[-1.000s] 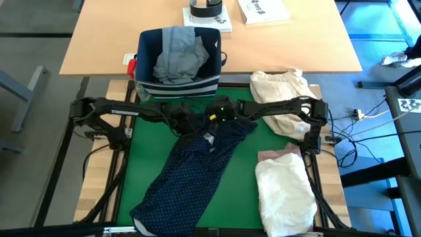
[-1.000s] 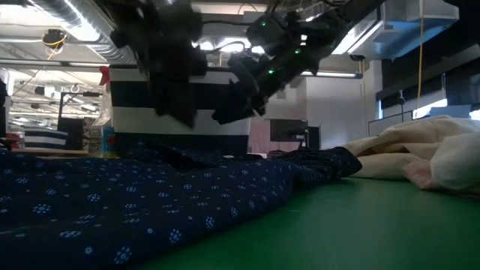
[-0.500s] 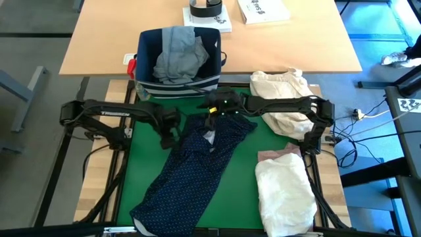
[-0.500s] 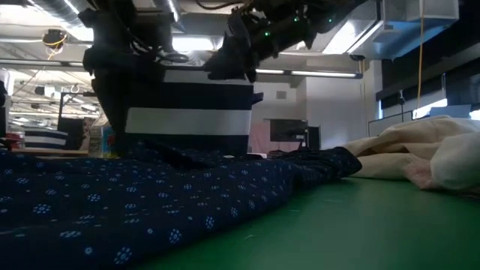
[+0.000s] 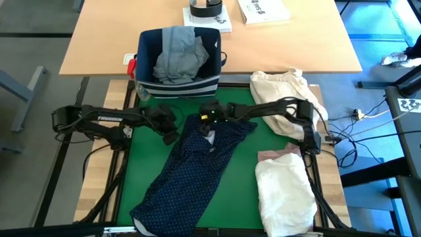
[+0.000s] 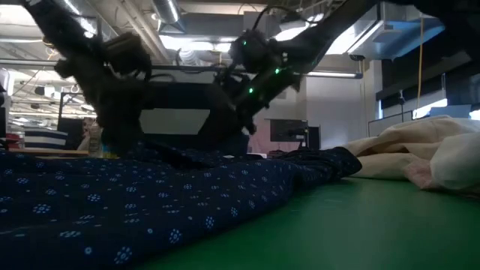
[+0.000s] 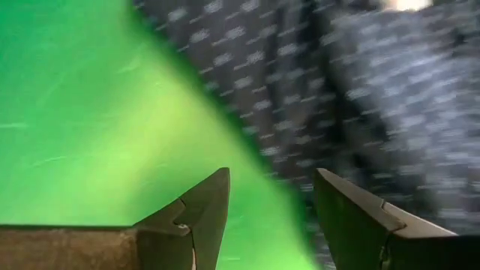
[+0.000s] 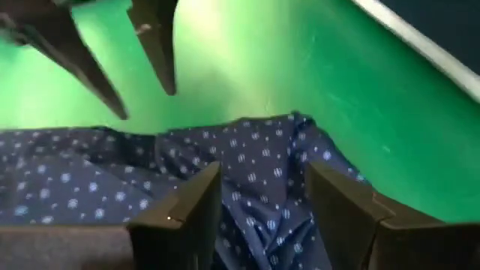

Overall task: Fold laundry
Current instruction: Fold the blue polo shirt

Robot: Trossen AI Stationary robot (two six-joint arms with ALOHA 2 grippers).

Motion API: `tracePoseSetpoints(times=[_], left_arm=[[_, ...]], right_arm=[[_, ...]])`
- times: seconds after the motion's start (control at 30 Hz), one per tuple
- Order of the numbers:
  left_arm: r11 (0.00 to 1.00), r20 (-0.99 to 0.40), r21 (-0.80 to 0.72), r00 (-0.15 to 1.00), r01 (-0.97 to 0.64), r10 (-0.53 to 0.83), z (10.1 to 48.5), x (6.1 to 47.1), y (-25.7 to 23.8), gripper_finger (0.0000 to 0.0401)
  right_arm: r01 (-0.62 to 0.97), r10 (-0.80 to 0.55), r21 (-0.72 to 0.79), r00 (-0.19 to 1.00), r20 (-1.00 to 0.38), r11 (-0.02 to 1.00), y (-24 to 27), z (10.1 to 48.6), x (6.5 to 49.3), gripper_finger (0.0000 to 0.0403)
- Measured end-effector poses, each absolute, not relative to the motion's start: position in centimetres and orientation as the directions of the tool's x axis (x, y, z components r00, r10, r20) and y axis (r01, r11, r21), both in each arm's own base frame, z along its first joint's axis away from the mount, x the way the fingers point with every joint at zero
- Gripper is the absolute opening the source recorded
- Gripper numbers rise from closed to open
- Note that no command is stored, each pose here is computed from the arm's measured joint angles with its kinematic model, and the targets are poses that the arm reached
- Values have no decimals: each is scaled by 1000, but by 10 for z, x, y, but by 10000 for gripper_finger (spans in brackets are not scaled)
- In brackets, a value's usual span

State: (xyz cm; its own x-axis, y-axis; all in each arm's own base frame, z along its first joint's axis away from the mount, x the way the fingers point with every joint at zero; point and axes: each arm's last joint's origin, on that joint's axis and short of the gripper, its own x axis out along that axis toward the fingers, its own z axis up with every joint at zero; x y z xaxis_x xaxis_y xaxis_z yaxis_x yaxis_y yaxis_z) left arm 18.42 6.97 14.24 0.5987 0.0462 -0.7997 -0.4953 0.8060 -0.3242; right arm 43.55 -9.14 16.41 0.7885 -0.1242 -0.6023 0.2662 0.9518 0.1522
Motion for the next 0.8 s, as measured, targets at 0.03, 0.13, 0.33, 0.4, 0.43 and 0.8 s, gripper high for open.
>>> tracePoseSetpoints(times=[0.03, 0.13, 0.33, 0.4, 0.43, 0.8], left_arm=[[809, -808, -304, 586, -504, 61, 138, 181, 71, 188], [807, -833, -262, 546, -530, 88, 128, 173, 72, 188], [835, -843, -230, 531, -499, 85, 123, 167, 71, 188], [849, -843, -217, 531, -482, 86, 123, 167, 71, 188], [855, -843, -211, 531, -473, 85, 123, 167, 71, 188], [870, -840, -194, 535, -453, 92, 123, 168, 72, 188]], right_arm=[[274, -128, 164, 797, -591, 948, -92, 159, 440, 193], [306, -139, 179, 782, -608, 935, -94, 143, 448, 193], [373, -178, 150, 710, -681, 916, -98, 127, 459, 193], [370, -155, 134, 653, -741, 919, -97, 126, 455, 193], [366, -140, 133, 631, -763, 921, -96, 128, 453, 193], [362, -93, 91, 461, -882, 928, -83, 172, 425, 193]])
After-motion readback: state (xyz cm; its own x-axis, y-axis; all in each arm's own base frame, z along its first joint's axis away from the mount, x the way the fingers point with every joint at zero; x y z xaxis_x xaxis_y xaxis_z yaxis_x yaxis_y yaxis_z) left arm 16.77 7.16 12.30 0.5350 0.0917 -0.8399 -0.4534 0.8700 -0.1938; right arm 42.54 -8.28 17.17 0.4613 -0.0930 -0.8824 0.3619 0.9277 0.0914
